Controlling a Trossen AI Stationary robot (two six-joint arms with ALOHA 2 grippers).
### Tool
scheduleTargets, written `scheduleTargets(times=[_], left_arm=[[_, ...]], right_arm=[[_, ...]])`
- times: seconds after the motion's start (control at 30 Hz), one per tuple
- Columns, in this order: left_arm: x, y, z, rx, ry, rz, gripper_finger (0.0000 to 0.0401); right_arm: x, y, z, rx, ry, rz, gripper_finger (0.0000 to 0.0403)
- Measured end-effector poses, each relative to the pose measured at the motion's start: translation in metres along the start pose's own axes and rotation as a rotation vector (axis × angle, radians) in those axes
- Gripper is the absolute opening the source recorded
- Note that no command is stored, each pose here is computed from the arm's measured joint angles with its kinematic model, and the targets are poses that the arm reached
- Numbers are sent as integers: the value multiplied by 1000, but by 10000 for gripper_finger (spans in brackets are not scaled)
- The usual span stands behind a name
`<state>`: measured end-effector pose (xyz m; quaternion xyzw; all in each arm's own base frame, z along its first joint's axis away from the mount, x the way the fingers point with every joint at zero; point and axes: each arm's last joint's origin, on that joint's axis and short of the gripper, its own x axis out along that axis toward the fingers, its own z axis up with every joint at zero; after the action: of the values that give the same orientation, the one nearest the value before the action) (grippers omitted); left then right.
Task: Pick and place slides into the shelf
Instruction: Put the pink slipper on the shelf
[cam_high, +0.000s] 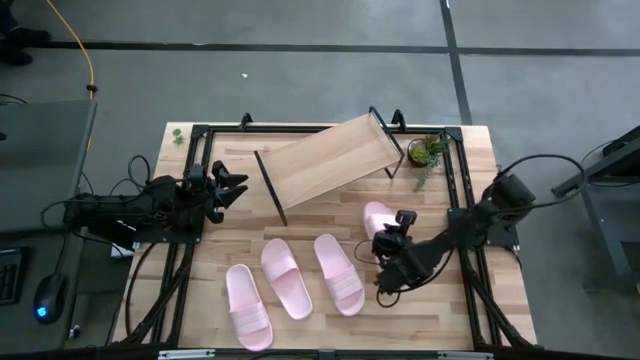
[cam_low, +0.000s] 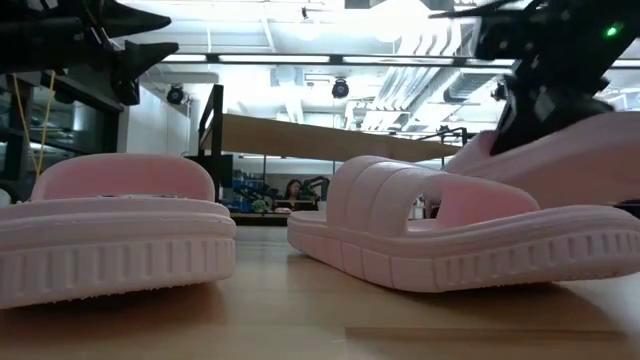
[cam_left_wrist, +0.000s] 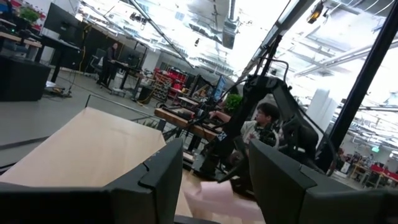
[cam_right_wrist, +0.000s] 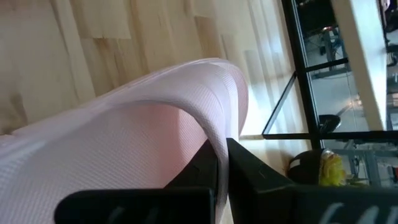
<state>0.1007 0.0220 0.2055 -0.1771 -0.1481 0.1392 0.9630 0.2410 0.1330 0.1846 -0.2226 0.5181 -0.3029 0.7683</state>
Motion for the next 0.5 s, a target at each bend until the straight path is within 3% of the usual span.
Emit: scheduleTargets(times=[0.5], left_arm=[[0, 0, 0, 0, 0, 0, 166]], right_arm=[[-33, -48, -4, -33, -90, 78, 0]])
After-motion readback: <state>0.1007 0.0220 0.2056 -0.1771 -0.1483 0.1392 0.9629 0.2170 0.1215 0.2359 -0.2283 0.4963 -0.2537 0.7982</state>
